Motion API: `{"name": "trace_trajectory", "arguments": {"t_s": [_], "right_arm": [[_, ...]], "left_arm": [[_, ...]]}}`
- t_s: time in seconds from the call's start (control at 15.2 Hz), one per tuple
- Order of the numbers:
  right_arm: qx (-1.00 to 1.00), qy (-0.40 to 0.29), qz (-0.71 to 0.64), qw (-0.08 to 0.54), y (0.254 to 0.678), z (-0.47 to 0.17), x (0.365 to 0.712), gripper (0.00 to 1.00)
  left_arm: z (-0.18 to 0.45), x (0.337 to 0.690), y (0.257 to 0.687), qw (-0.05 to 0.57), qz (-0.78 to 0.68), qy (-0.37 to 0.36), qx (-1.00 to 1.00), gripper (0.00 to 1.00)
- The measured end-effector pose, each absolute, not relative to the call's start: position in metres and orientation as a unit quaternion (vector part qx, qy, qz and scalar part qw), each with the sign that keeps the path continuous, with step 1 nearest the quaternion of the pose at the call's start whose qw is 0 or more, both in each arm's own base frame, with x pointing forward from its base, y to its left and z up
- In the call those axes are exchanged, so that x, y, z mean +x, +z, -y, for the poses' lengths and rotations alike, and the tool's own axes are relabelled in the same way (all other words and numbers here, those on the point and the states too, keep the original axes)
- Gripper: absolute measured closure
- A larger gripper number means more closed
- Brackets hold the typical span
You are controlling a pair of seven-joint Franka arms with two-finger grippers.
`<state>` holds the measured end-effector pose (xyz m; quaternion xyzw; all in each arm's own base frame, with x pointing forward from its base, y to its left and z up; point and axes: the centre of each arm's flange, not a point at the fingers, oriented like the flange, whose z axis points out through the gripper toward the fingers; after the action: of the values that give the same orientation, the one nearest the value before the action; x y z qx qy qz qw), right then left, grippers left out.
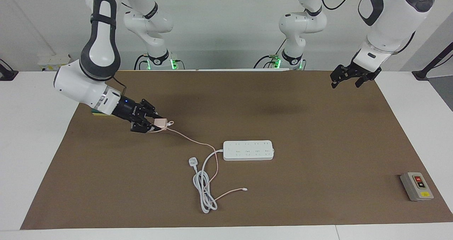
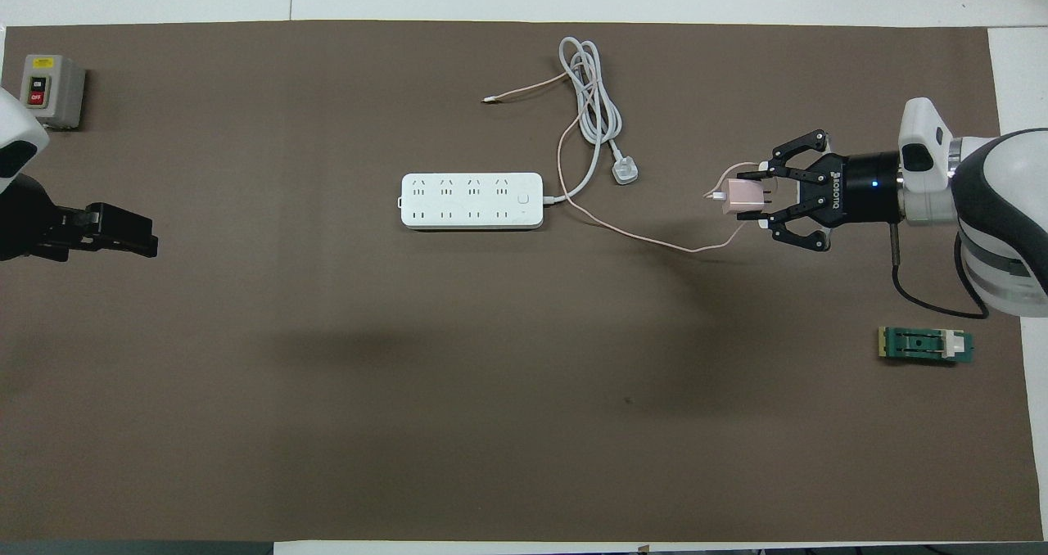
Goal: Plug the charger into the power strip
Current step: 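Lift the pink charger and carry it toward the power strip, then carry the charger over the strip while the left gripper grasps the strip end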
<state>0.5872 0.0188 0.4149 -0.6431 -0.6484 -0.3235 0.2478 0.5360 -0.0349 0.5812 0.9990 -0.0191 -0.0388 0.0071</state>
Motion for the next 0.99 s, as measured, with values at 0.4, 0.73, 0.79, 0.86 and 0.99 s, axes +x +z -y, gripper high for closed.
{"name": "trace_trajectory", "arguments": {"t_s": [0.4,0.73,0.79,0.86,0.99], "right_arm": [[-0.654,-0.309,0.636,0.268,0.467,-0.088,0.571,0.51],[-0.678,-0.301,0.612,0.272,0.495,-0.159,0.557,0.51],[-0.686,-0.304,0.604,0.268,0.502,-0.174,0.553,0.51],[-0.692,-0.311,0.596,0.262,0.511,-0.187,0.550,0.51],[-0.697,-0.318,0.588,0.259,0.524,-0.209,0.541,0.51]], "left_arm": [[0.041,0.536,0.581,0.007,0.025,-0.039,0.999,0.00],[0.043,0.536,0.582,0.007,0.026,-0.036,0.999,0.00],[0.042,0.537,0.582,0.012,0.026,-0.033,0.999,0.00],[0.043,0.537,0.581,0.030,0.027,-0.033,0.999,0.00],[0.038,0.536,0.571,0.097,0.027,-0.027,0.995,0.00]]}}
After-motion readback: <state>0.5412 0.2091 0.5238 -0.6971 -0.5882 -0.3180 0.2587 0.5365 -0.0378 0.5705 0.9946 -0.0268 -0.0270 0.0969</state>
